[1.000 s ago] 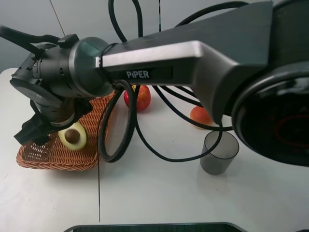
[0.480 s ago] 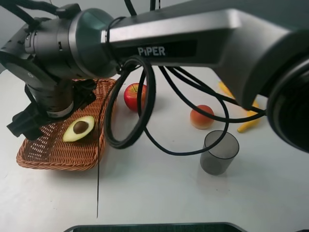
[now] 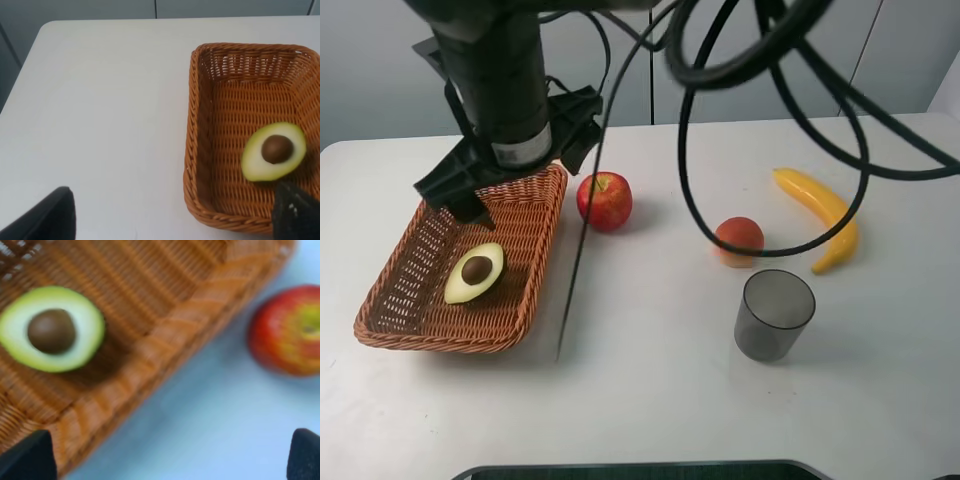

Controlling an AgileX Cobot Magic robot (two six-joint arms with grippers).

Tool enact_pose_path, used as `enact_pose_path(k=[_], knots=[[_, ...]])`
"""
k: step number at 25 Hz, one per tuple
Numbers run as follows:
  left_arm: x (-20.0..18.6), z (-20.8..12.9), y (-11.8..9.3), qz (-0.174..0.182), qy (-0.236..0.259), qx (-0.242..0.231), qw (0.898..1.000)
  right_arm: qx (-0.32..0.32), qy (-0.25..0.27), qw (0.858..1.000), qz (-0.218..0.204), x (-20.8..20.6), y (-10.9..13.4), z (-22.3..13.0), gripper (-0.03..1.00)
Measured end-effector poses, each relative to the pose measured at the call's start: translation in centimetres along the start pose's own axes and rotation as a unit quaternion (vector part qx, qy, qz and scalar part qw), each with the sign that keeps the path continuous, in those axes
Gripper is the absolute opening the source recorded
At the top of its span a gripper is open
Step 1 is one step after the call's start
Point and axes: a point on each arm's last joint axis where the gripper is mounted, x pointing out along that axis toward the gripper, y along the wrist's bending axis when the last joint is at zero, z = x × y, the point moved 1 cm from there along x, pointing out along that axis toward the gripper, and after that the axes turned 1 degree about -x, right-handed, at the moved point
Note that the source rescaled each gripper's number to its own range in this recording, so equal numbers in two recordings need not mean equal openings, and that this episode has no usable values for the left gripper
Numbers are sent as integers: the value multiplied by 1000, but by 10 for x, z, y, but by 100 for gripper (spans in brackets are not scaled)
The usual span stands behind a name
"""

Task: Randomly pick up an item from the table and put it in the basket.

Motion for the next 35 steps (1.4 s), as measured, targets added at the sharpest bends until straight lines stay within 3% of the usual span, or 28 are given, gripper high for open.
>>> enact_pose_path(k=[12, 16, 22, 27, 35], knots=[[0, 0, 0, 0, 0, 0, 1000, 150, 6, 989, -17, -55, -114, -65, 100], [0, 0, 0, 0, 0, 0, 1000, 213, -2, 977, -34, -77, -157, -105, 100], [0, 0, 0, 0, 0, 1, 1000, 300, -42, 951, -59, -116, -201, -167, 100], [0, 0, 0, 0, 0, 2, 1000, 334, -98, 934, -75, -149, -206, -216, 100], [0, 0, 0, 0, 0, 3, 1000, 300, -223, 924, -87, -196, -185, -291, 100]])
